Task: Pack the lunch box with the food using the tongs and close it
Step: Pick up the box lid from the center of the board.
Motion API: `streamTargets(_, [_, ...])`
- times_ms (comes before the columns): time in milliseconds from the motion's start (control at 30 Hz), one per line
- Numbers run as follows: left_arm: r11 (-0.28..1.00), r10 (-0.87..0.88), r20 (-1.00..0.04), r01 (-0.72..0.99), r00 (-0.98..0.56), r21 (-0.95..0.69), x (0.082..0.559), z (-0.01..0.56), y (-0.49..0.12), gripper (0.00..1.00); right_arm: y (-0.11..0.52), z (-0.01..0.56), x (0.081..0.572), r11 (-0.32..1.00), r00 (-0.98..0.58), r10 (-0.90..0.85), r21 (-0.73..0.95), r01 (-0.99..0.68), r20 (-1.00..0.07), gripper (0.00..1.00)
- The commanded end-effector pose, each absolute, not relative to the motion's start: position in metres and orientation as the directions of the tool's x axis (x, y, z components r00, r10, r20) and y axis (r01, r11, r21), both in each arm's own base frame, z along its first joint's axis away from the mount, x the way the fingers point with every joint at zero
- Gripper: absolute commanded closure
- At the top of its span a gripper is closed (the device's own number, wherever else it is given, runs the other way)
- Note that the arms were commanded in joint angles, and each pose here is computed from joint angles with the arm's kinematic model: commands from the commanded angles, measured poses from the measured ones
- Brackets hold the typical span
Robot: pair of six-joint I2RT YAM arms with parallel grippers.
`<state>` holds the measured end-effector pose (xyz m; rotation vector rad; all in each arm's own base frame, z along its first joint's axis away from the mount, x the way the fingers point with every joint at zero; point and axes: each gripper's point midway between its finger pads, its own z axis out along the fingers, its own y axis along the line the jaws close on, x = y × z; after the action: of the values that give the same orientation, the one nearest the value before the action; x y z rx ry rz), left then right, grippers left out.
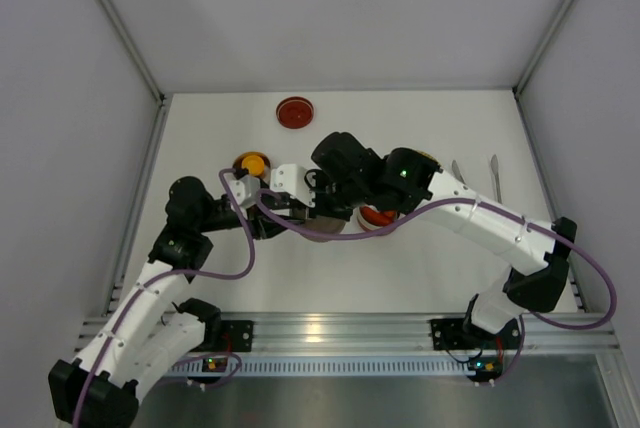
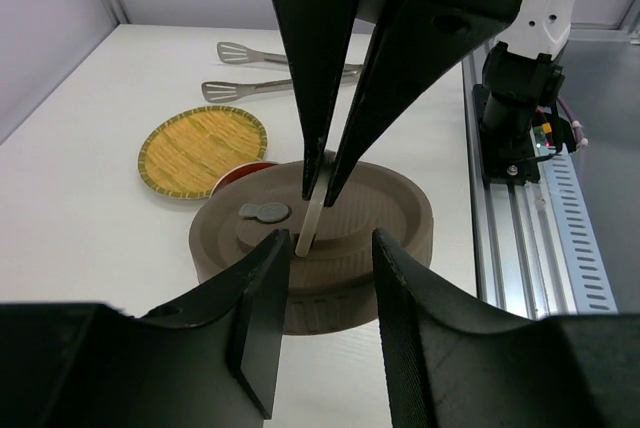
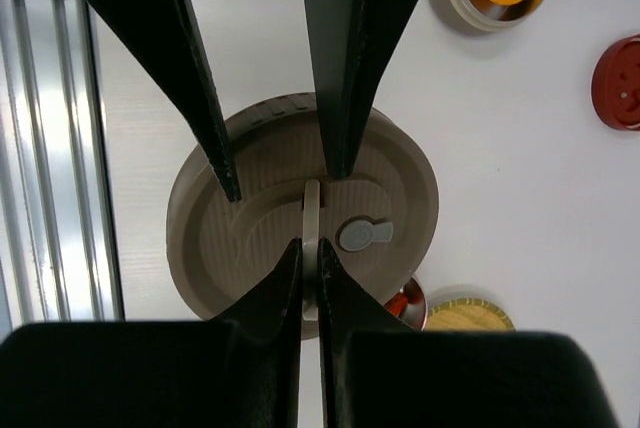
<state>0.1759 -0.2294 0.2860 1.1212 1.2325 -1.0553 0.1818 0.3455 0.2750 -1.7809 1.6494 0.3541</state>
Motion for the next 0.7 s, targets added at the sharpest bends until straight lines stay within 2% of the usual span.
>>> streamTargets(0, [0.144, -0.004, -0.989, 0.979, 0.15, 0.148, 0.1767, 0.2933, -0.2313, 0.57, 0.3603, 0.3006, 0.1625, -0.022, 0.197, -0.706, -0.257, -0.966, -0.681, 1.0])
streamTargets(300, [0.101, 0.025, -0.975, 0.97, 0.22, 0.221, 0.169, 0.2876, -0.2342, 0.57, 0.3639, 0.3023, 0.1557, -0.049, 0.197, -0.695, -0.228, -0.972, -0.692, 1.0])
streamTargets(667, [0.101, 0.025, -0.977, 0.972, 0.211, 0.212, 0.1728, 0.2911, -0.2397, 0.57, 0.3655, 0.3056, 0.1559, -0.05, 0.202, -0.687, -0.232, -0.971, -0.698, 1.0])
